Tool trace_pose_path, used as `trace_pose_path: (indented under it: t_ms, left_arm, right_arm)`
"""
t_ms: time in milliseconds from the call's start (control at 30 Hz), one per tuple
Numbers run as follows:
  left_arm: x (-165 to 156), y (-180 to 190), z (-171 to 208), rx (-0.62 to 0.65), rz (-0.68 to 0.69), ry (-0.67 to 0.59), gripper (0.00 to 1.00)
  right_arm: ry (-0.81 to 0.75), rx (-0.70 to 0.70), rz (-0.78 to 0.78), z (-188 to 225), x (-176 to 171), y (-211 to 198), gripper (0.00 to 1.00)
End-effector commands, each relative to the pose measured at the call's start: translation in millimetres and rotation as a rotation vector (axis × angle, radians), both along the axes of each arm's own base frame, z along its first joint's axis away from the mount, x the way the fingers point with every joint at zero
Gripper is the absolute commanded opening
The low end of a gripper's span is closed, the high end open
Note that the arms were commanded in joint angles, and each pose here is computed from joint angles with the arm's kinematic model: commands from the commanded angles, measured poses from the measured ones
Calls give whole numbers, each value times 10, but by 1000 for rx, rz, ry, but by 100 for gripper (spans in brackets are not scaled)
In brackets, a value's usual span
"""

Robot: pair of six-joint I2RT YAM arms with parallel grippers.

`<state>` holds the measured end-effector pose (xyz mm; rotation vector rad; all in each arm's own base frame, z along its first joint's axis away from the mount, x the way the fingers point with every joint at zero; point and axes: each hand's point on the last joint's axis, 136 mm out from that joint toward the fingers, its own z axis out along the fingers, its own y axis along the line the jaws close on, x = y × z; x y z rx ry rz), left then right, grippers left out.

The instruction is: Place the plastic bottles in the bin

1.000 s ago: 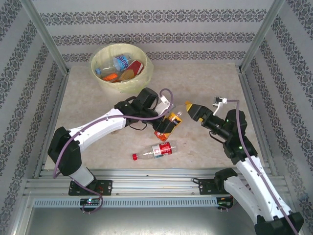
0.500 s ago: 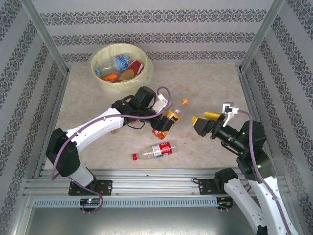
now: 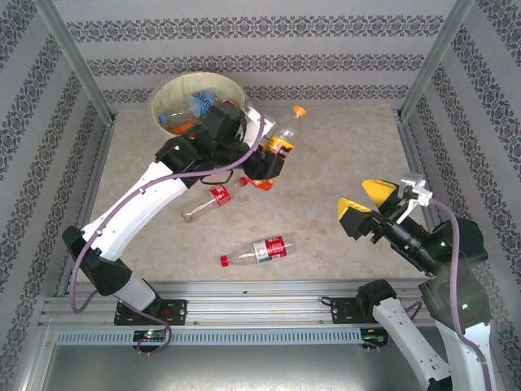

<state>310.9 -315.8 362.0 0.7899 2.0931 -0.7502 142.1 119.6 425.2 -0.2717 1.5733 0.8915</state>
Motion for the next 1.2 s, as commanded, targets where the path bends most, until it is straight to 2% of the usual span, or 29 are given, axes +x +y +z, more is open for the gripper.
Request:
trace_pose_path:
  t_ms: [0, 200, 533, 767, 1167]
  left_arm:
    - [184, 266, 161, 69, 124, -44, 58]
    - [580, 635, 487, 165, 293, -160, 57]
    - [1263, 1440, 566, 371, 505, -264, 57]
    - [1519, 1652, 398, 575, 531, -342, 57]
    - [1736, 1759, 52, 703, 539, -335, 63]
  right_arm:
    - [-75, 4, -11, 199, -105, -47, 98]
    - [-87, 32, -4, 280, -154, -53, 98]
    - [-73, 55, 10, 270, -191, -47, 98]
    - [-42, 49, -2, 181, -171, -59, 98]
    - [-29, 46, -11, 118, -208, -86, 98]
